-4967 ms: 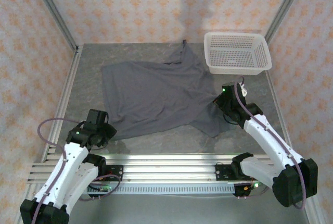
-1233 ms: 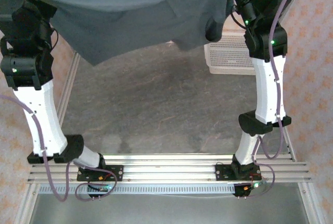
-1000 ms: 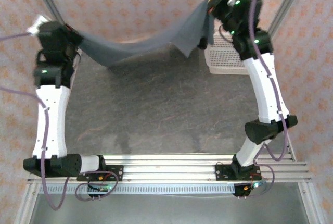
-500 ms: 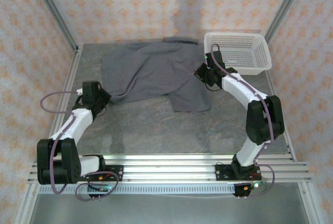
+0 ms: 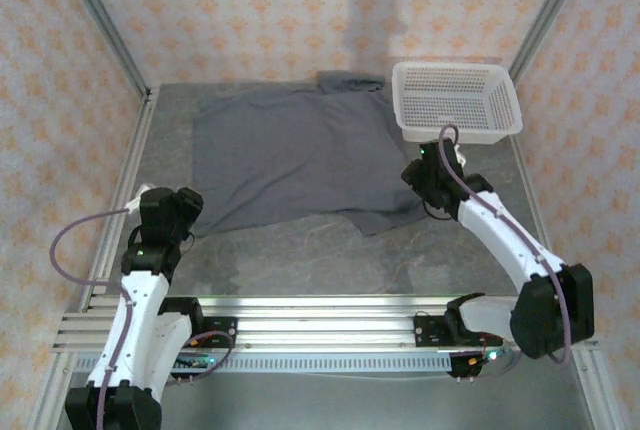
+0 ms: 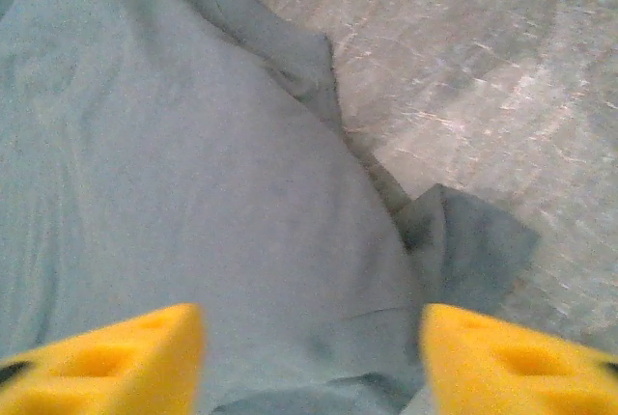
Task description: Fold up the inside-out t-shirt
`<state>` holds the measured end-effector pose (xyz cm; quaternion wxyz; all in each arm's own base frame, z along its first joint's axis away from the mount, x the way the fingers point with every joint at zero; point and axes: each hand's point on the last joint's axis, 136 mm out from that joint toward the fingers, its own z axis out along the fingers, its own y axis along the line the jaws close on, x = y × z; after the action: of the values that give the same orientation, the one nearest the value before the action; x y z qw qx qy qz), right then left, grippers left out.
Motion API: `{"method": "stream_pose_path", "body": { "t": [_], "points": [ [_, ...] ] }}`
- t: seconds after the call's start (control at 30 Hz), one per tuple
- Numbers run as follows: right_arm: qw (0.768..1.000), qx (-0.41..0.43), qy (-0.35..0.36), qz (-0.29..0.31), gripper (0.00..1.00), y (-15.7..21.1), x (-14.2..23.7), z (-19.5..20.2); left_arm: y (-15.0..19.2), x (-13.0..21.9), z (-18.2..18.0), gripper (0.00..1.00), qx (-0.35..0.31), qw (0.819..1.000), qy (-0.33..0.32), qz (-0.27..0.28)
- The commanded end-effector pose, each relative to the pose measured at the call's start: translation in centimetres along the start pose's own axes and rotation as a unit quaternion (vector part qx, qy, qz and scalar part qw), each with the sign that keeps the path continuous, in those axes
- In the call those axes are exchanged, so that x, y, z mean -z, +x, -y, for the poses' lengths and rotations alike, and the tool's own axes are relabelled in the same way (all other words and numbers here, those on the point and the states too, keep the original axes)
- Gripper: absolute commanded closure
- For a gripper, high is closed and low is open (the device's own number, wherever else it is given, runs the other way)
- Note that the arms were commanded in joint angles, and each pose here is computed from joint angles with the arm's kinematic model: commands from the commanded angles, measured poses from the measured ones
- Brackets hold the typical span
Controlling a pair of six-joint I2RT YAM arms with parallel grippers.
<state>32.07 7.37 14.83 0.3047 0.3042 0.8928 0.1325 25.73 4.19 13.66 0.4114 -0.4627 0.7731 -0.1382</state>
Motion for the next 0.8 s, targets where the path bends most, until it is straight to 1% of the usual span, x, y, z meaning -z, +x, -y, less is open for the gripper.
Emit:
{"method": "stream_pose_path", "body": {
  "t": [0.0, 0.03, 0.13, 0.17, 0.2, 0.23, 0.3, 0.33, 0.4, 0.5, 0.53, 0.6, 0.63, 0.7, 0.73, 0.77],
  "points": [
    [0.998, 0.054, 0.014, -0.025, 0.17, 1.7, -0.3, 1.5, 2.4, -0.7, -3.6, 0.38, -0.026, 0.997, -0.064, -0.031],
    [0.998, 0.055, 0.017, -0.029, 0.17, 2.1, 0.1, 2.1, 2.4, -0.7, -3.2, 0.38, -0.033, 0.997, -0.056, -0.034],
    [0.994, 0.015, 0.111, -0.018, 0.18, 3.2, -0.1, 7.2, 2.1, -0.1, -1.1, 0.37, -0.055, 0.997, -0.024, -0.037],
    [0.991, 0.009, 0.129, -0.018, 0.21, 3.7, -0.4, 8.3, 1.9, 0.1, -0.2, 0.37, -0.066, 0.997, -0.014, -0.036],
    [0.990, 0.008, 0.138, -0.027, 0.27, 4.3, -0.8, 8.9, 1.9, 0.3, 0.6, 0.37, -0.078, 0.996, -0.004, -0.037],
    [0.990, 0.006, 0.137, -0.044, 0.39, 5.0, -1.3, 8.9, 2.0, 0.5, 1.5, 0.38, -0.093, 0.995, 0.006, -0.038],
    [0.990, 0.009, 0.105, -0.093, 0.68, 6.9, -2.6, 7.8, 2.2, 1.0, 3.1, 0.38, -0.123, 0.992, 0.017, -0.036],
    [0.990, 0.008, 0.071, -0.120, 0.75, 8.0, -3.3, 6.6, 2.4, 1.2, 3.6, 0.38, -0.138, 0.990, 0.019, -0.034],
    [0.988, 0.018, 0.018, -0.151, 0.75, 9.9, -4.0, 4.1, 2.5, 1.3, 4.0, 0.38, -0.147, 0.989, 0.018, -0.030],
    [0.988, 0.054, 0.011, -0.145, 0.76, 11.2, -3.7, 1.9, 3.0, 0.8, 3.7, 0.38, -0.138, 0.990, 0.016, -0.034],
    [0.989, 0.056, 0.007, -0.136, 0.77, 11.3, -3.6, 1.3, 3.1, 0.8, 3.7, 0.38, -0.135, 0.990, 0.017, -0.037],
    [0.991, 0.056, -0.012, -0.123, 0.83, 11.7, -3.9, 0.2, 3.3, 0.6, 3.5, 0.38, -0.134, 0.990, 0.015, -0.040],
    [0.991, 0.055, -0.010, -0.123, 0.86, 11.9, -4.3, 0.1, 3.4, 0.5, 3.5, 0.38, -0.134, 0.990, 0.014, -0.041],
    [0.989, 0.067, 0.009, -0.131, 0.97, 12.2, -5.2, 0.4, 3.5, 0.5, 3.6, 0.38, -0.138, 0.989, 0.016, -0.044],
    [0.988, 0.080, 0.023, -0.133, 1.00, 12.3, -5.7, 0.6, 3.5, 0.5, 3.7, 0.38, -0.142, 0.989, 0.018, -0.045],
    [0.987, 0.092, 0.036, -0.130, 1.00, 12.2, -6.1, 0.9, 3.5, 0.6, 3.8, 0.38, -0.147, 0.988, 0.020, -0.047]
  ]
}}
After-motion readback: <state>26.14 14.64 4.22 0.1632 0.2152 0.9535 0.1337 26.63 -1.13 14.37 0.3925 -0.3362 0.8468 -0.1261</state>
